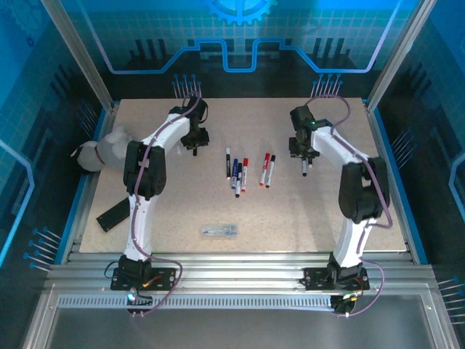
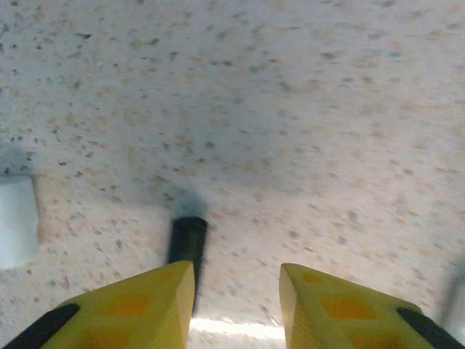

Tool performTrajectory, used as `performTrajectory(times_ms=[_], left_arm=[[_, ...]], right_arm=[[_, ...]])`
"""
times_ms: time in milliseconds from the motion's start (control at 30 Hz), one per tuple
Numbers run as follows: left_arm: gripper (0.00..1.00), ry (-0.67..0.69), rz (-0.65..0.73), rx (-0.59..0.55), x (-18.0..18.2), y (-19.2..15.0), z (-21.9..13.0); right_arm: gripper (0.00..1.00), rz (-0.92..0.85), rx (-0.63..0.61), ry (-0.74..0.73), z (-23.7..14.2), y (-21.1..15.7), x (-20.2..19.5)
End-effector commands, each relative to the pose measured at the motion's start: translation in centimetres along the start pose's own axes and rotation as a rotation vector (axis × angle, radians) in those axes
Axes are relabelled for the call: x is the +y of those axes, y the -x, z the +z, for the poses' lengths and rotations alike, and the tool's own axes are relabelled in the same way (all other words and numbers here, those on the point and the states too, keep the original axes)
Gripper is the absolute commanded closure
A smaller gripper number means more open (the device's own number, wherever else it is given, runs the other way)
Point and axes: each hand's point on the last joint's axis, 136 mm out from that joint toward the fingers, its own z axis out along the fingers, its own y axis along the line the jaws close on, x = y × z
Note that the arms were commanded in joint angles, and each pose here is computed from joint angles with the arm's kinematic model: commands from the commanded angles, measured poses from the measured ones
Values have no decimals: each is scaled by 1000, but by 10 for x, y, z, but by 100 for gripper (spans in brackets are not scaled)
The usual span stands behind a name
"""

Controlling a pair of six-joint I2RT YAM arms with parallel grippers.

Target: Open the pen caps

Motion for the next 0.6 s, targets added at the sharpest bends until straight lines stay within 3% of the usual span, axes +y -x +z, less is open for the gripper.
performTrajectory(times_ms=[0, 133, 300, 567], left_arm=[[58, -75, 50, -77, -34, 6, -45], [52, -91, 107, -88, -64, -1, -43], [52, -100, 145, -72, -91, -8, -32], [53, -60, 174, -48, -97, -16, -8]], right_arm=[[60, 20, -70, 161, -32, -4, 42], [55, -6, -56, 231, -42, -23, 70], [51, -15, -50, 305, -48, -34, 91], [49, -18, -62, 353, -58, -31, 100]])
